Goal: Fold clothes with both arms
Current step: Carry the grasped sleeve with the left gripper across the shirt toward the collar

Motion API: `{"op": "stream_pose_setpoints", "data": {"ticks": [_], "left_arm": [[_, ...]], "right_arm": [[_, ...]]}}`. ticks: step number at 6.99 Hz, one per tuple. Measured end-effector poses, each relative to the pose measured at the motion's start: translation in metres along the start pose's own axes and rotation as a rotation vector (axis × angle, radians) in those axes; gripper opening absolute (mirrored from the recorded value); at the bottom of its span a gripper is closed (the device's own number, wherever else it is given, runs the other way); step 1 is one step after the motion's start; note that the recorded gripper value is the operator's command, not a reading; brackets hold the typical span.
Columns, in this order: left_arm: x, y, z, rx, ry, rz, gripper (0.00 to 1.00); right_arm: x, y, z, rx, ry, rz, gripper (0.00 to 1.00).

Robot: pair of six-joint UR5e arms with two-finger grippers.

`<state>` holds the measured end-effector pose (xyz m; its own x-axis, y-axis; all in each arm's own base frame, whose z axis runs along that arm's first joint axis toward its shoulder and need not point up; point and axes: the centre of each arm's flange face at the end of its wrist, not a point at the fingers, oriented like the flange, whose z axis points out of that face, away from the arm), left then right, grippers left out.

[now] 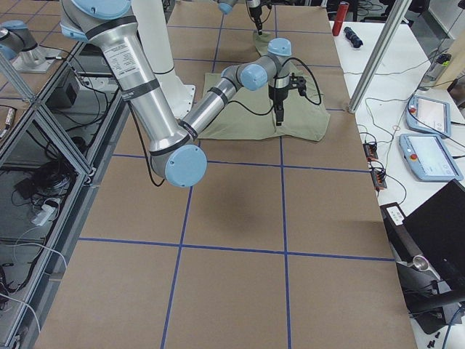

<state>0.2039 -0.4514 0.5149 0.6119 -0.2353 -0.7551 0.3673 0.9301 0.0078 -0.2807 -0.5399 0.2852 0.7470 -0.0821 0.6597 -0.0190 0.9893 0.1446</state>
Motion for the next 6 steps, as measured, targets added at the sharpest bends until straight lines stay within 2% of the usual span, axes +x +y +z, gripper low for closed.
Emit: {"op": "stream_pose_setpoints", "data": {"ticks": [2, 3, 5, 6], "left_arm": [[0.128, -0.031, -0.045, -0.019, -0.017, -0.009, 0.0], [0.188, -0.05, -0.056, -0.028, -0.028, -0.013, 0.0], [0.281, -0.076, -0.052, -0.044, -0.023, -0.067, 0.0], [0.34, -0.084, -0.053, -0.058, 0.007, -0.122, 0.0]], "right_arm": [[0.047, -0.006, -0.001, -0.027, 0.055, -0.045, 1.0], [0.073, -0.004, 0.003, -0.048, 0.067, -0.059, 1.0], [0.112, 0.003, 0.007, -0.089, 0.048, -0.054, 1.0], [0.123, 0.006, 0.008, -0.099, 0.043, -0.047, 1.0]]}}
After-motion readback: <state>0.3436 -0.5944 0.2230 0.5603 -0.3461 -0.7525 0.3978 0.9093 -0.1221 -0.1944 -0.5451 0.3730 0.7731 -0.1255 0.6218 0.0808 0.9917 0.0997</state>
